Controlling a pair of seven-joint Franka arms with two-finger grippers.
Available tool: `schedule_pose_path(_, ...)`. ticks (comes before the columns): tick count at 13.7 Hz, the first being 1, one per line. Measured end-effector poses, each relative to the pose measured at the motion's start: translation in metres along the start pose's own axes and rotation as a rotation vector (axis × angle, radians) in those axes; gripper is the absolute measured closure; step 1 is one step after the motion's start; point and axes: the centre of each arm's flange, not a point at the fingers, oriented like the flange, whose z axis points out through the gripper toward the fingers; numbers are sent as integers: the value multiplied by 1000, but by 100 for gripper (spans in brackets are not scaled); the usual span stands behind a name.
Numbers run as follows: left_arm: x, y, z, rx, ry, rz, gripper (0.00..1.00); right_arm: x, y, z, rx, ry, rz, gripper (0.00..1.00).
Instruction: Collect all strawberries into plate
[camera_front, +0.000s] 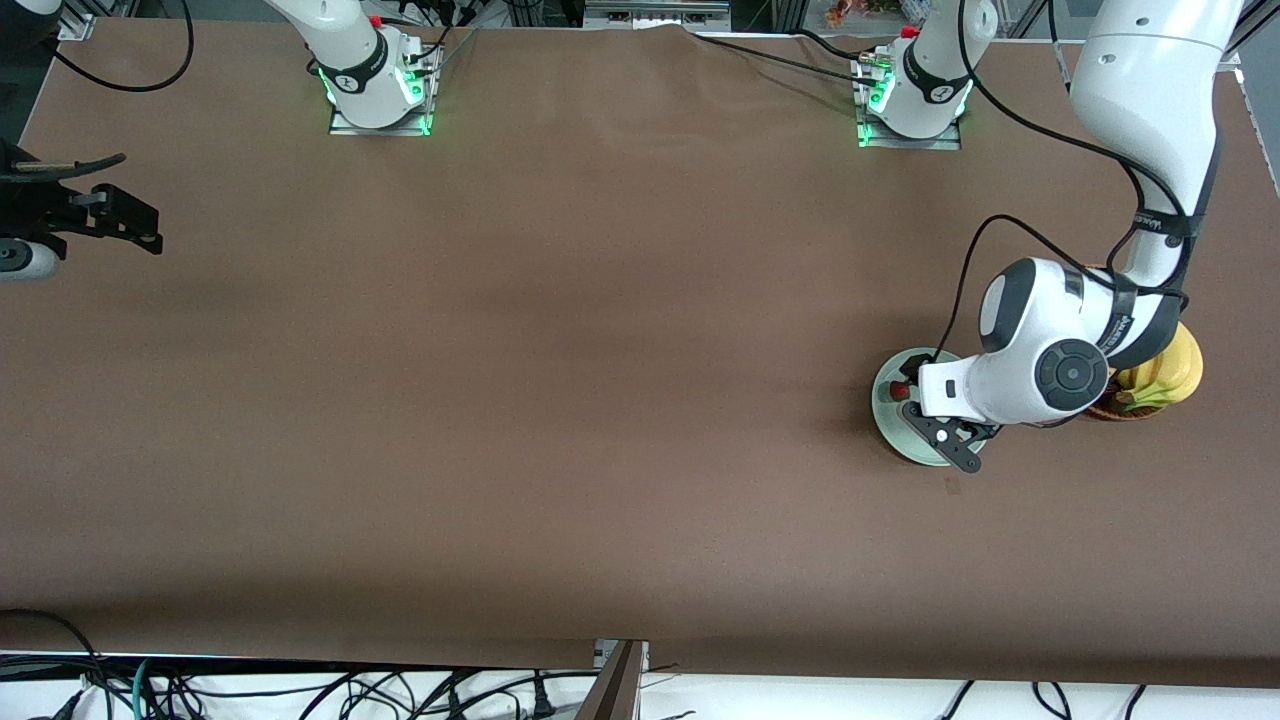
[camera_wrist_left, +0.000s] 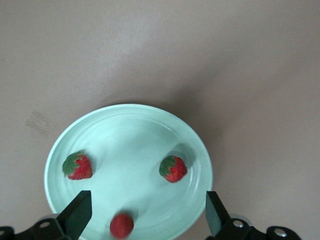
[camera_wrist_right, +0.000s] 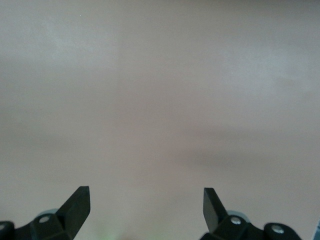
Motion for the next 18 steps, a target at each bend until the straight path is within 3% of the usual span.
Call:
schedule_pose_path(3,-7,26,-77,28,-1,-47,0,2,1,2,8,-3,15,0)
schedule_pose_path(8,-56,45,-220,54,-14,-239,0,2,1,0,8,2,19,0)
schedule_pose_path(12,-89,49,-277,62,-17,-342,0,2,1,0,8,1,20,0)
schedule_pose_path(14,-109,31,-286,52,49,-441,0,2,1,0,9,1,20,0)
schedule_pose_path(16,-133,32,-292,96,162,-527,0,2,1,0,9,1,20,0)
schedule_pose_path(18,-156,57,-297,109,194,-560,0,2,1,0,9,1,20,0)
